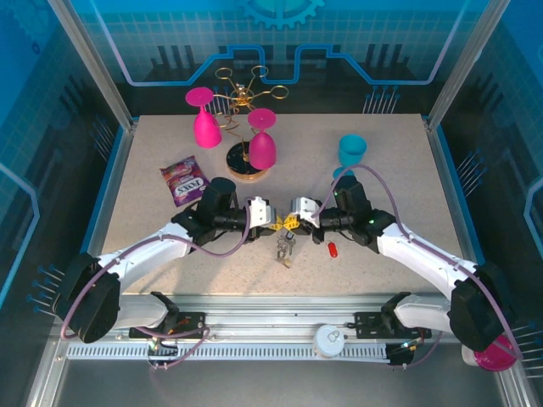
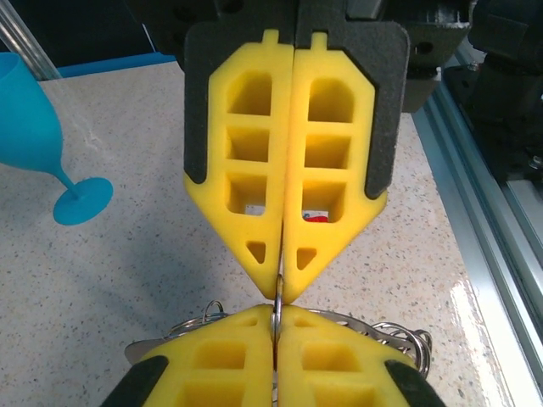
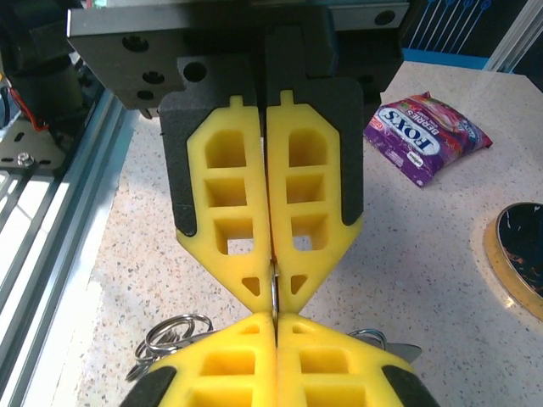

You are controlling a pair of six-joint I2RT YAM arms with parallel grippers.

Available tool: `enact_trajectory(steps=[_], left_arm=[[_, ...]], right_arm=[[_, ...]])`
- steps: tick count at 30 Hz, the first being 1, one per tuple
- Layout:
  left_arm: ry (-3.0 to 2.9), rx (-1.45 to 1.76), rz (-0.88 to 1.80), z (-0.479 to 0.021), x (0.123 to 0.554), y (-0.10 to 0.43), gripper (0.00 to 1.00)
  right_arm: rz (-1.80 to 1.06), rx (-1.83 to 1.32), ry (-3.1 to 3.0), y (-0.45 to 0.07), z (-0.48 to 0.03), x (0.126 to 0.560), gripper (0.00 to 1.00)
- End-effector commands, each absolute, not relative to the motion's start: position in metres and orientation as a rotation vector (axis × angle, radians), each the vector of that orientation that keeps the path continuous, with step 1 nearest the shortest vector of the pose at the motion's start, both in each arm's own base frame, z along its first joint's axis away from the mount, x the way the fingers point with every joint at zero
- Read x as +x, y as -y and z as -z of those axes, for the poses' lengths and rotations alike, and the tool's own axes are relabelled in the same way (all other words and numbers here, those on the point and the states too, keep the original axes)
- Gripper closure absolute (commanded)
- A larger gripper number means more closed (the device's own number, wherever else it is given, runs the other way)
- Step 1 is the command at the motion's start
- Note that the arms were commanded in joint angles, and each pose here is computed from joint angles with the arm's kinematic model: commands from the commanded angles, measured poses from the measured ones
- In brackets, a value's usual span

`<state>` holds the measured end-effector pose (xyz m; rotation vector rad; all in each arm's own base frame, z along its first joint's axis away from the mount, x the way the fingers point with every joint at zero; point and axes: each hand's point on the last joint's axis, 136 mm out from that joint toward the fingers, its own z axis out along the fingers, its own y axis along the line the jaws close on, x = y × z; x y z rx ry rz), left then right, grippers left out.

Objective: Put the keys on the keyring

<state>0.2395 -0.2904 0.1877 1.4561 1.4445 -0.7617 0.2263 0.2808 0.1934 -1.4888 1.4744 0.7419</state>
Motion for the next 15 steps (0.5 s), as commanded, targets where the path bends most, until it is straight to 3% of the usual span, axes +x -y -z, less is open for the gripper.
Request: enact_trajectory(steps=[1, 4, 7, 8, 11, 15], left_arm=[[-1.414, 1.485, 0.735, -0.199, 0.239, 0.291, 0.98], [-1.405, 1.492, 0.73, -0.2, 0.239, 0.292, 1.0], [-1.368, 1.493, 0.652, -0.203, 0.242, 0.292, 1.0], [-1.344, 1.498, 0.604, -0.202, 0.243, 0.293, 1.0], [-1.269, 1.525, 0.403, -0.195, 0.25, 0.292, 1.0], [-1.187, 1.548, 0.254, -0.192, 0.255, 0.294, 1.0]], right_arm=[[-0.727, -1.552, -1.455, -0.285, -0.198, 0.22, 1.0], [-0.719, -1.519, -1.455, -0.285, -0.201, 0.222, 0.98], [-0.676, -1.371, -1.441, -0.276, -0.207, 0.235, 0.65], [-0.648, -1.303, -1.439, -0.271, -0.211, 0.243, 0.63], [-0.594, -1.131, -1.44, -0.255, -0.218, 0.258, 0.62], [-0.578, -1.126, -1.454, -0.247, -0.206, 0.248, 0.64]])
